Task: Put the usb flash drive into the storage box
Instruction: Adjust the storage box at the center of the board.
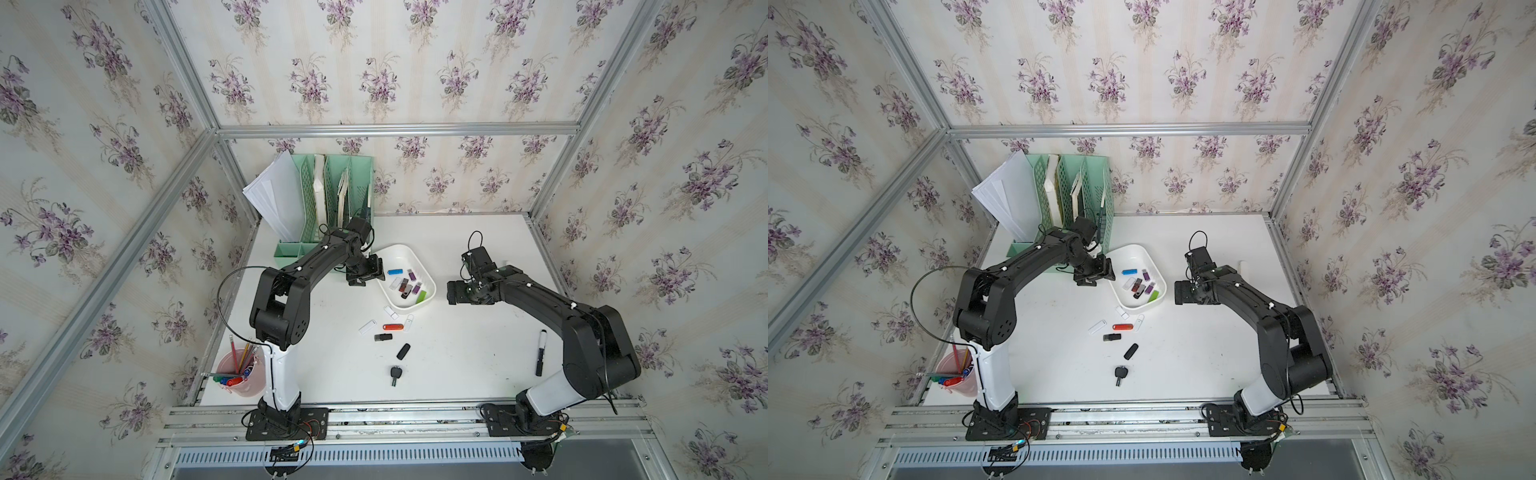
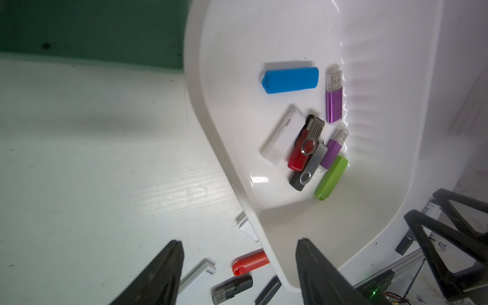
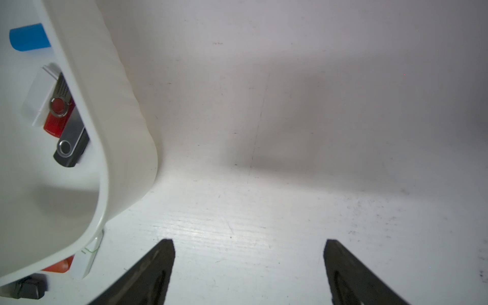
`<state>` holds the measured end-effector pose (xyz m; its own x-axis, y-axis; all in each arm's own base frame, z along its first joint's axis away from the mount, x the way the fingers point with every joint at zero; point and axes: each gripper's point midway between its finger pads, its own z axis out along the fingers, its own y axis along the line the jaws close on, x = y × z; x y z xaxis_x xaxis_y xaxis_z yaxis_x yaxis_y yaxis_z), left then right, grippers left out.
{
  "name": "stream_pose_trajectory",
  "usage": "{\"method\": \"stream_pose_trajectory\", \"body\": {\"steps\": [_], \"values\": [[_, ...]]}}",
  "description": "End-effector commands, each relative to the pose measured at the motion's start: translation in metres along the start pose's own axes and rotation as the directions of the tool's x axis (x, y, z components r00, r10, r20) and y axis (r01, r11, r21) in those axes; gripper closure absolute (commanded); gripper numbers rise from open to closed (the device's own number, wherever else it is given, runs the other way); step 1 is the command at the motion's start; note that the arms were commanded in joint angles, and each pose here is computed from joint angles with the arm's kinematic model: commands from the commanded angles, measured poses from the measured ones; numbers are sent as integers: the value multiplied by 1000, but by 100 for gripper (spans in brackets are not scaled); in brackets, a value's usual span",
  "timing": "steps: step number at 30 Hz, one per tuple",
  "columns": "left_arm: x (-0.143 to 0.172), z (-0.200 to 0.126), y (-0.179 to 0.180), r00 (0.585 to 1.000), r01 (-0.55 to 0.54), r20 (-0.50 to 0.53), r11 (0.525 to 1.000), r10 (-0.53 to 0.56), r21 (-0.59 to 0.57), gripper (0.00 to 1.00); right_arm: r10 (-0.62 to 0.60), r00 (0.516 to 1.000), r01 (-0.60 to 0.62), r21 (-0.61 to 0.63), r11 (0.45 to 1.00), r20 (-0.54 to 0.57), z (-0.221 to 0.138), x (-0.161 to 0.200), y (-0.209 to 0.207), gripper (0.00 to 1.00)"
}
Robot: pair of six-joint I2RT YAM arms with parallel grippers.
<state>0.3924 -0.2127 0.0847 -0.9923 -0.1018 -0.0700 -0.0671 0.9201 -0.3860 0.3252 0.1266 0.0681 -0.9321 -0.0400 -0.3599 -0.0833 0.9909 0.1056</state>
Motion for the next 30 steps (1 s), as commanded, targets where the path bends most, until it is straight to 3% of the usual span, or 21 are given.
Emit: {"method": "stream_pose_trajectory", "body": {"steps": [1, 7, 15, 21, 26, 30], "values": [[-4, 10, -2, 1000, 4, -8, 1000, -3, 14, 28, -12, 1000, 12, 12, 1000, -1, -1, 2, -2, 7], [-14, 29, -18, 1000, -15, -16, 999, 16, 52, 28, -13, 1000, 13, 6, 1000, 3, -4, 2, -2, 7], [-32, 48, -79, 995, -91, -21, 988, 94, 125, 28, 25, 1000, -24, -17, 1000, 5, -11, 17, -3, 7], [-51, 58, -105, 992, -120, -20, 981, 125, 155, 28, 34, 999, -34, -14, 999, -5, -19, 33, -8, 7], [-52, 40, -110, 991, -134, -1, 979, 136, 152, 28, 46, 999, -46, -33, 998, -15, -27, 39, -5, 7], [-30, 11, -83, 987, -162, -3, 986, 162, 45, 27, 67, 998, -66, -75, 995, 5, -37, 44, 17, 7]]}}
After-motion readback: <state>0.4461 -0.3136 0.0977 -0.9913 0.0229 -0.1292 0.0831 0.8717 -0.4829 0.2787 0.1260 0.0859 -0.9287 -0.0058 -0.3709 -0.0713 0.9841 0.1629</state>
